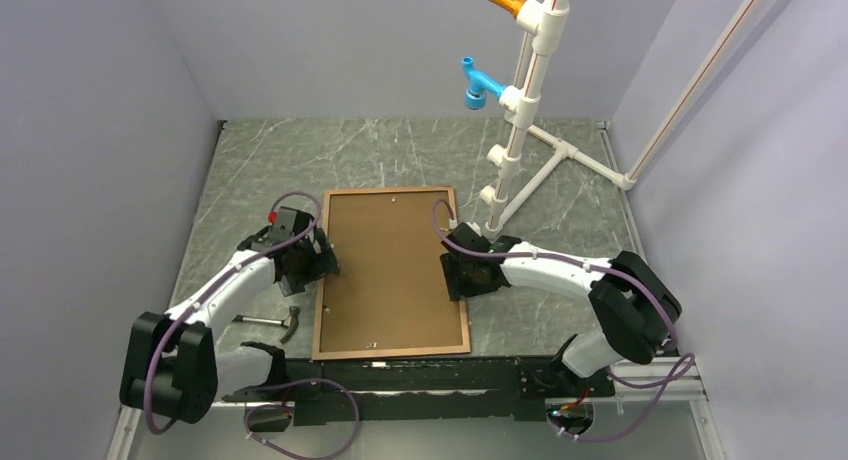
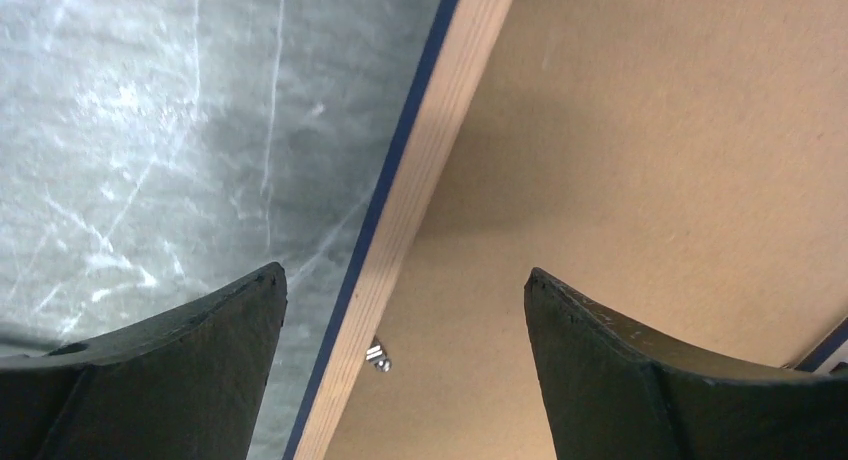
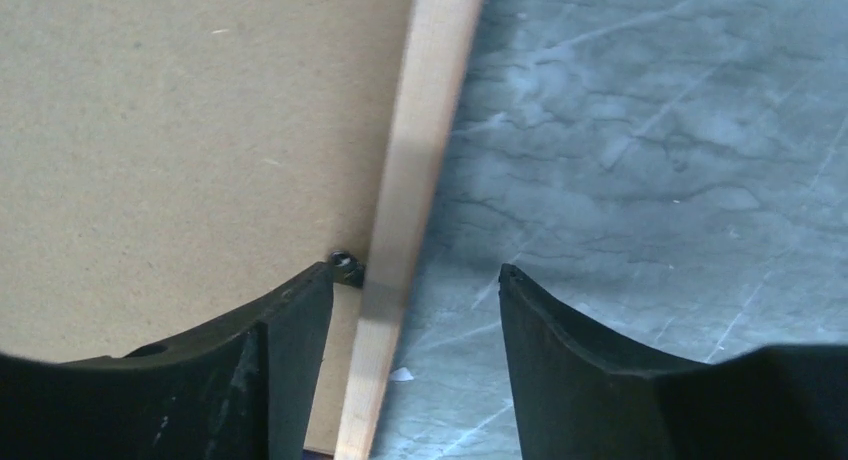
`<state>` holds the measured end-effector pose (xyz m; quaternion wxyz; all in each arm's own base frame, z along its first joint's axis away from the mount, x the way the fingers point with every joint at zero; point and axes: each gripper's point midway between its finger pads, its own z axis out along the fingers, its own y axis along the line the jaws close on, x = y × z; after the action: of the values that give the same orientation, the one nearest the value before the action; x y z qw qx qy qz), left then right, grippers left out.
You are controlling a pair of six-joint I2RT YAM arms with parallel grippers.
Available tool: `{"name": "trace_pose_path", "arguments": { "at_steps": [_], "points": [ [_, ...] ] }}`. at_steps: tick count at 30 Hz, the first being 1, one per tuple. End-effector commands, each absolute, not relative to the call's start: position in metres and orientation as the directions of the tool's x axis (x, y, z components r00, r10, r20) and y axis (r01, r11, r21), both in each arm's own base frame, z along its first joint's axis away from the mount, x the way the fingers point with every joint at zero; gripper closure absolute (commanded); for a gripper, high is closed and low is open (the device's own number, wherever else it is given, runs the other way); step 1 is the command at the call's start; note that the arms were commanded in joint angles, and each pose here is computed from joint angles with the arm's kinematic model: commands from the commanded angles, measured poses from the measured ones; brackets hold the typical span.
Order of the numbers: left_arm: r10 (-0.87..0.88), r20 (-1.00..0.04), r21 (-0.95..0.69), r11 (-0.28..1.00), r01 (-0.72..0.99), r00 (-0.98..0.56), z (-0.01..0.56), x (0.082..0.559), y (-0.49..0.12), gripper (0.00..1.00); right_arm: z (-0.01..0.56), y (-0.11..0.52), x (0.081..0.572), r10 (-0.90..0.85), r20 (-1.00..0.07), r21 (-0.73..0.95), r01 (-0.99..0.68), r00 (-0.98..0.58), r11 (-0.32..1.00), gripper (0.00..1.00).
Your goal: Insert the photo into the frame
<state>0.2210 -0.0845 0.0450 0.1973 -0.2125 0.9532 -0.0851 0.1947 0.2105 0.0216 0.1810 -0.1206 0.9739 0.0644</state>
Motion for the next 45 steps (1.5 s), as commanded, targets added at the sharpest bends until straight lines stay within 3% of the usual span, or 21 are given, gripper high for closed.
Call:
{"name": "trace_pose_path", "arguments": {
  "at_steps": [1,5,15,26,29,32,34,38,41,45],
  "points": [
    [-0.436,-0.390,-0.335,0.887,-0.317,-0.811,0.065,0.260,-0.088,0.09,0.030,0.210,0.203,-0.132,-0.404,0.181,-0.220,-0.905,0.959,0.31],
    [-0.423,-0.392,-0.275,0.901,-0.334,-0.817,0.064,0.278,-0.078,0.10,0.035,0.211,0.204,-0.101,-0.397,0.241,-0.210,-0.912,0.948,0.26],
    [-0.379,-0.362,-0.159,0.925,-0.344,-0.852,0.032,0.311,-0.071,0.18,0.022,0.219,0.197,-0.116,-0.343,0.277,-0.218,-0.932,0.936,0.25],
    [-0.355,-0.357,-0.030,0.929,-0.369,-0.864,0.013,0.315,-0.052,0.28,0.018,0.221,0.198,-0.128,-0.329,0.272,-0.224,-0.936,0.936,0.25],
    [-0.349,-0.350,-0.011,0.929,-0.369,-0.869,0.011,0.319,-0.050,0.39,0.017,0.222,0.199,-0.131,-0.326,0.268,-0.225,-0.936,0.937,0.25],
    [-0.342,-0.356,-0.017,0.933,-0.360,-0.870,0.016,0.325,-0.052,0.40,0.019,0.222,0.201,-0.131,-0.330,0.268,-0.225,-0.935,0.937,0.25],
    [-0.339,-0.361,-0.026,0.935,-0.354,-0.869,0.019,0.328,-0.053,0.54,0.023,0.222,0.204,-0.132,-0.342,0.261,-0.229,-0.930,0.938,0.25],
    [-0.325,-0.355,-0.026,0.941,-0.339,-0.876,0.020,0.328,-0.055,0.69,0.033,0.225,0.214,-0.143,-0.369,0.240,-0.243,-0.919,0.940,0.25],
    [-0.319,-0.348,-0.034,0.944,-0.328,-0.881,0.020,0.325,-0.056,0.66,0.037,0.228,0.218,-0.151,-0.372,0.235,-0.250,-0.916,0.939,0.24],
    [-0.323,-0.360,-0.063,0.945,-0.322,-0.876,0.029,0.315,-0.058,0.41,0.044,0.230,0.220,-0.153,-0.378,0.242,-0.257,-0.913,0.936,0.22]
  ]
}}
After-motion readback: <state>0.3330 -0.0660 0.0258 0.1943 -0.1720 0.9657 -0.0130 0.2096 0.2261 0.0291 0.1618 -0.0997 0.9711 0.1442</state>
